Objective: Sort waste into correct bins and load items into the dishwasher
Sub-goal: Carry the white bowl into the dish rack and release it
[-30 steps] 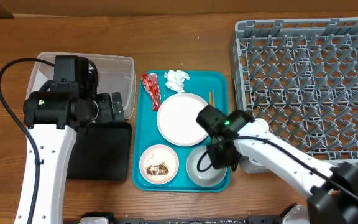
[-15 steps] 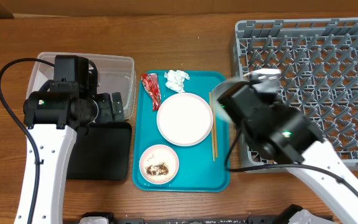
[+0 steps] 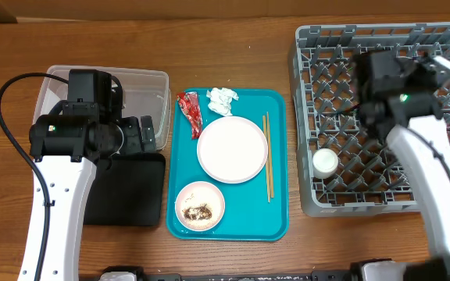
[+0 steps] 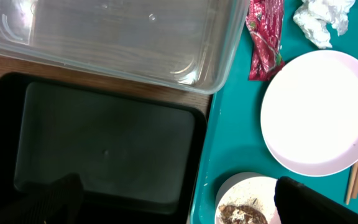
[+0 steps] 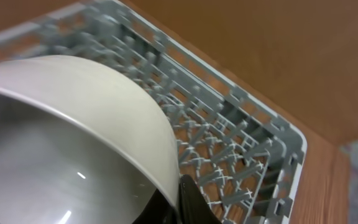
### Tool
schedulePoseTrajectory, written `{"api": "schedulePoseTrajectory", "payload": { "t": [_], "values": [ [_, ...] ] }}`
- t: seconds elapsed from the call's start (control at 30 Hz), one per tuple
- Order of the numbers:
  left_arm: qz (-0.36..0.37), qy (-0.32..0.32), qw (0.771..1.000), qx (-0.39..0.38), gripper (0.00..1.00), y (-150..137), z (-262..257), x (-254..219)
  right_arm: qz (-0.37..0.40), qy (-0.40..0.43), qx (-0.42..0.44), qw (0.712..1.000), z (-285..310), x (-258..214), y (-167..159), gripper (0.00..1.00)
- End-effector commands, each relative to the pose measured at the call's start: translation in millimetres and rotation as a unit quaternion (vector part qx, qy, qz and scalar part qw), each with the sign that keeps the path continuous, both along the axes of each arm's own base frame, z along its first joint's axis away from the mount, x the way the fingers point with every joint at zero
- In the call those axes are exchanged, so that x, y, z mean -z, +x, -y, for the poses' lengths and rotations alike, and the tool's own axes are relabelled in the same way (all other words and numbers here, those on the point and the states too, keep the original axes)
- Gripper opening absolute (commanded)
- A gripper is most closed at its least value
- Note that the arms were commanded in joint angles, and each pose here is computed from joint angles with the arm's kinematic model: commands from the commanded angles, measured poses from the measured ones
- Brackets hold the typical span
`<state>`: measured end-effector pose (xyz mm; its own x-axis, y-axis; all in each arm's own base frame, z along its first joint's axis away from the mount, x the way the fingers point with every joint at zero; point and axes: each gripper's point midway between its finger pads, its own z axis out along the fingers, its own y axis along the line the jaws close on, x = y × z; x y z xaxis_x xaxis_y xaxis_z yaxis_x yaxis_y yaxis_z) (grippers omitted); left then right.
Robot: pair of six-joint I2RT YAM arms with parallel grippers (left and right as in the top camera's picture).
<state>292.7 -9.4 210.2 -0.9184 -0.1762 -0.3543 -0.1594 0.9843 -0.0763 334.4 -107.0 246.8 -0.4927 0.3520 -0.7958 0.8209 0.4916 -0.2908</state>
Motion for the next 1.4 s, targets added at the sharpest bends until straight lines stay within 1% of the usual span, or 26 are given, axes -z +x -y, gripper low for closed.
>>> {"api": "schedulePoseTrajectory", "payload": {
  "t": [0.0, 0.13, 0.27, 0.37, 0.53, 0.7, 0.83, 1.03, 1.37],
  "values": [
    [0.003, 0.009, 1.000, 0.003, 1.00, 3, -3, -2, -0.014, 0.007, 0.022, 1.000, 19, 17, 13, 0.04],
    [0.003, 0.009, 1.000, 0.003, 1.00, 3, -3, -2, -0.057, -0.007, 0.023, 0.998, 37, 46, 32, 0.04],
    [0.003, 0.009, 1.000, 0.003, 1.00, 3, -3, -2, -0.091, -0.040, 0.021, 0.995, 50, 59, 43, 0.04],
    [0.003, 0.009, 1.000, 0.003, 1.00, 3, -3, -2, -0.103, -0.059, 0.021, 0.993, 54, 63, 48, 0.04],
    [0.003, 0.009, 1.000, 0.003, 1.00, 3, -3, -2, -0.101, -0.090, 0.034, 0.990, 60, 53, 47, 0.04],
    [0.003, 0.009, 1.000, 0.003, 1.00, 3, -3, -2, -0.103, -0.086, 0.031, 0.990, 59, 55, 47, 0.04],
    [0.003, 0.009, 1.000, 0.003, 1.00, 3, -3, -2, -0.115, -0.067, 0.014, 0.991, 50, 64, 48, 0.04],
    [0.003, 0.009, 1.000, 0.003, 1.00, 3, -3, -2, -0.123, -0.094, 0.024, 0.988, 53, 61, 46, 0.04],
    [0.003, 0.009, 1.000, 0.003, 1.00, 3, -3, -2, -0.136, -0.089, 0.018, 0.987, 51, 70, 48, 0.04]
  ]
}}
